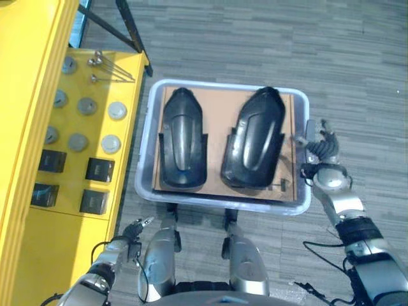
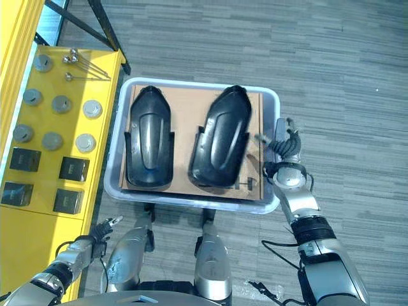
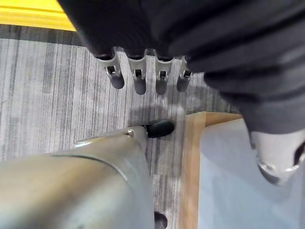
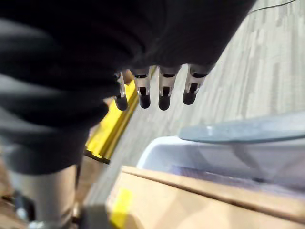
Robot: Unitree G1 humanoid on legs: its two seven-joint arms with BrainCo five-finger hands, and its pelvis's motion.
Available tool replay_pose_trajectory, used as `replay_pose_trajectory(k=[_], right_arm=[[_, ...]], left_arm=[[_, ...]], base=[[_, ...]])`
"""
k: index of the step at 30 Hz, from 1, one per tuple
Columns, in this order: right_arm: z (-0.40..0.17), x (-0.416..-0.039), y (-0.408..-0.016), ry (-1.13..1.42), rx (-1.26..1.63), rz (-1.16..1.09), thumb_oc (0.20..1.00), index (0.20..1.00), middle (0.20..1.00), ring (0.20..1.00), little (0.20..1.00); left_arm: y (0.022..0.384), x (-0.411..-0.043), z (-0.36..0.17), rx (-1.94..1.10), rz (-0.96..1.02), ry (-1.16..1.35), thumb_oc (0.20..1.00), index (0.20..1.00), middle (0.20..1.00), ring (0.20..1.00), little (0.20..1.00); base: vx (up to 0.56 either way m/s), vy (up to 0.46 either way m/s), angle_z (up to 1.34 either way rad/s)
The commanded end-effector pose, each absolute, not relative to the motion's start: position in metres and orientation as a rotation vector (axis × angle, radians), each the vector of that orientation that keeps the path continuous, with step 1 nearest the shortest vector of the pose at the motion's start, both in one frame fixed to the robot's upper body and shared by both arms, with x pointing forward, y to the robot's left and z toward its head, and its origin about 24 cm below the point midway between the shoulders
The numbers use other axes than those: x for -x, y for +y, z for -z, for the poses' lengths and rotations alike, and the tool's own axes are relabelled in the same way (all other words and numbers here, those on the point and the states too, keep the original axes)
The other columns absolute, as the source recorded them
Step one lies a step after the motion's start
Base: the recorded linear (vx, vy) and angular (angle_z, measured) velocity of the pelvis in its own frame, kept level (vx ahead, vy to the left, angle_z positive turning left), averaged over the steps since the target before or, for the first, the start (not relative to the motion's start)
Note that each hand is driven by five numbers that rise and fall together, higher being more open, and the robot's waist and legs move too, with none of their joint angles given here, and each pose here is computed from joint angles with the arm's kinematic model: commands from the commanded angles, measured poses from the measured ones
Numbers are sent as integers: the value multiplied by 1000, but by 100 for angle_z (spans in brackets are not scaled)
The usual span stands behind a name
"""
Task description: Move parts from the plastic box to the shelf.
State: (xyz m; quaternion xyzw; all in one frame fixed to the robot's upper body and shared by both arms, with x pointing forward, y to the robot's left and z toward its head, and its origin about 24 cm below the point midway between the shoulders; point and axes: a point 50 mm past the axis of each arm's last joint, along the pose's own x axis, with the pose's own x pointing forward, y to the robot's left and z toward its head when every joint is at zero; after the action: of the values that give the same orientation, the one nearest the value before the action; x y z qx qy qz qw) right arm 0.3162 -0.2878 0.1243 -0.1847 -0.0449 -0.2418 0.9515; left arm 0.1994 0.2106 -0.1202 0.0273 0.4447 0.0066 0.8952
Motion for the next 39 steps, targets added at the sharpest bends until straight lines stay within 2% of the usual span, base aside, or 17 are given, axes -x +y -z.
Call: replay_pose_trajectory(k=[1,8,15,24,32,38,39], right_arm=[[-152,-310,-296,-239,449,550,1000,1000,1000,1000,1000],[-168,-306,-288,-294,498,500,1000,1000,1000,1000,1000],[-152,-324,-271,-136,540,324,1000,1000,1000,1000,1000],[-149,-338,-266,-76,578,300,1000,1000,1000,1000,1000],[-117,-340,-267,93,652,212,1000,1000,1000,1000,1000],[-89,-338,-272,290,958,122,1000,1000,1000,1000,1000],[-85,-338,-274,315,985,124,900,900,900,900,900]], left_arm=[[217,-175,134,-78,-49,1015,1000,1000,1000,1000,1000],[217,-172,135,-62,-68,1024,1000,1000,1000,1000,1000],[212,-175,134,-63,-46,1018,1000,1000,1000,1000,1000],[214,-177,133,-70,-37,1014,1000,1000,1000,1000,1000],[214,-181,131,-76,-20,1005,1000,1000,1000,1000,1000],[213,-189,128,-88,-1,983,1000,1000,1000,1000,1000],[212,-189,127,-88,-1,981,1000,1000,1000,1000,1000]], base=[[8,13,-4],[8,7,-4],[1,7,-4],[-17,12,5],[-11,15,6],[-2,-1,1],[0,0,0]])
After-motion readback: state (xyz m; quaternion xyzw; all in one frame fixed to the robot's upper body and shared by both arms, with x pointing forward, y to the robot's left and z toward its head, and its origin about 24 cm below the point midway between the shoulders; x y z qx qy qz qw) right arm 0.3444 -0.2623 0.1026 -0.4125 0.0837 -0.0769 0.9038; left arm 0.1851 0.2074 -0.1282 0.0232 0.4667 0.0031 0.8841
